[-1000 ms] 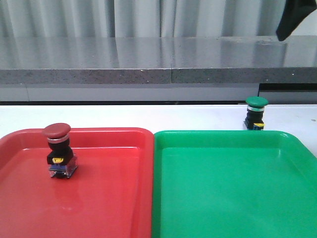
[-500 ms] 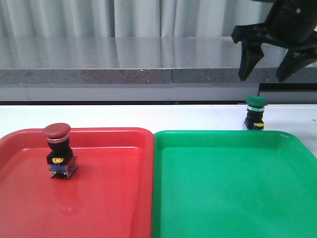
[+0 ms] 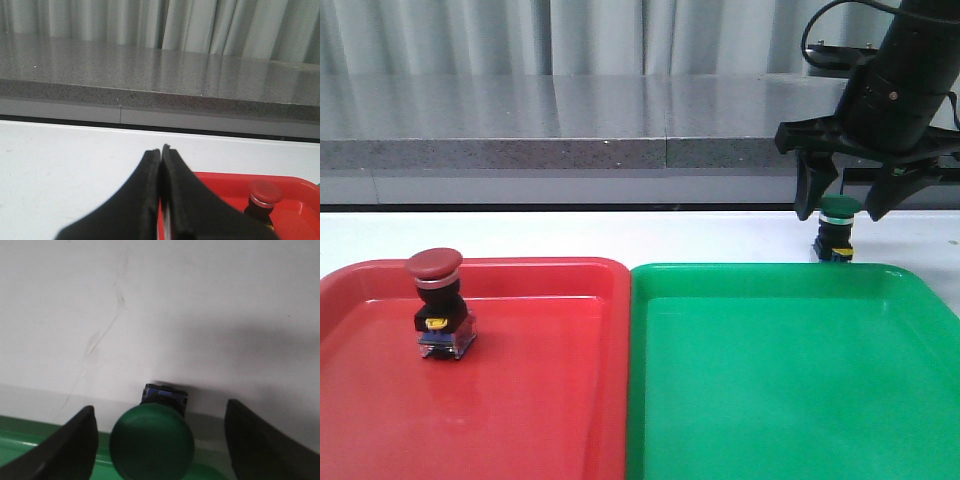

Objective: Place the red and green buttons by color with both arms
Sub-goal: 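Move the right gripper down onto the green-capped button and close it, then lift the green button with the right gripper and lower it into the green tray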

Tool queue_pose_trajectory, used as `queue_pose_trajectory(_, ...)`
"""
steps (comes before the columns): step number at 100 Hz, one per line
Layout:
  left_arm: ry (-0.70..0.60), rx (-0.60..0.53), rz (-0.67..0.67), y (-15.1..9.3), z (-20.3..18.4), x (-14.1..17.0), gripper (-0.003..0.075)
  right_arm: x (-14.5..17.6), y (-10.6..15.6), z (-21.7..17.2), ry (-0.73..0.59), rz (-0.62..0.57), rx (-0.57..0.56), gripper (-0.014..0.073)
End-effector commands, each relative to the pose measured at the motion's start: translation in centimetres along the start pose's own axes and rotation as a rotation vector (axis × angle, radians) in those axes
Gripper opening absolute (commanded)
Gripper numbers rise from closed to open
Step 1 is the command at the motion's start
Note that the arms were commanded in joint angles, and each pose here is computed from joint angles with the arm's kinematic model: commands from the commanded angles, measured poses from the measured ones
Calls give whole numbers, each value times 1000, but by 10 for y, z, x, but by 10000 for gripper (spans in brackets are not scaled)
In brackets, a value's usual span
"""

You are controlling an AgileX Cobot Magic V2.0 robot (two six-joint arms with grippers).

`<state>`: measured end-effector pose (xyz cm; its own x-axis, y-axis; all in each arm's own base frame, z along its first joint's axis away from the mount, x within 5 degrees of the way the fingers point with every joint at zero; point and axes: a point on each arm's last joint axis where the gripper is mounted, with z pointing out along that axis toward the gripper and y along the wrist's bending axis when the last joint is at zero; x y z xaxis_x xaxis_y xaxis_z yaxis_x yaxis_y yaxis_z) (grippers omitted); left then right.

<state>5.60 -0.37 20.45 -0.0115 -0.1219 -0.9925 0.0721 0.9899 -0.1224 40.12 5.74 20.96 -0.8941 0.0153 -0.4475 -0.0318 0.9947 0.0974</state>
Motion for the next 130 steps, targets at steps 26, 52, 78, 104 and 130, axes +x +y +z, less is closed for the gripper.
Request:
queue_pose_trajectory(26, -70, 16, -7, 0, -1, 5, -19, -18, 2, -26, -126, -15, -9, 287)
queue_pose_trajectory(52, -70, 16, -7, 0, -1, 5, -20, -18, 2, -33, -135, -16, -10, 240)
queue_pose_trajectory(78, -70, 16, -7, 0, -1, 5, -20, -19, 5, -77, -187, -6, -22, 240)
queue_pose_trajectory(104, -70, 16, -7, 0, -1, 5, -20, -8, 28, -112, -190, -36, -62, 240)
queue_pose_trajectory(130, -70, 16, -7, 0, -1, 5, -20, 17, 56, -102, -112, -52, -99, 240)
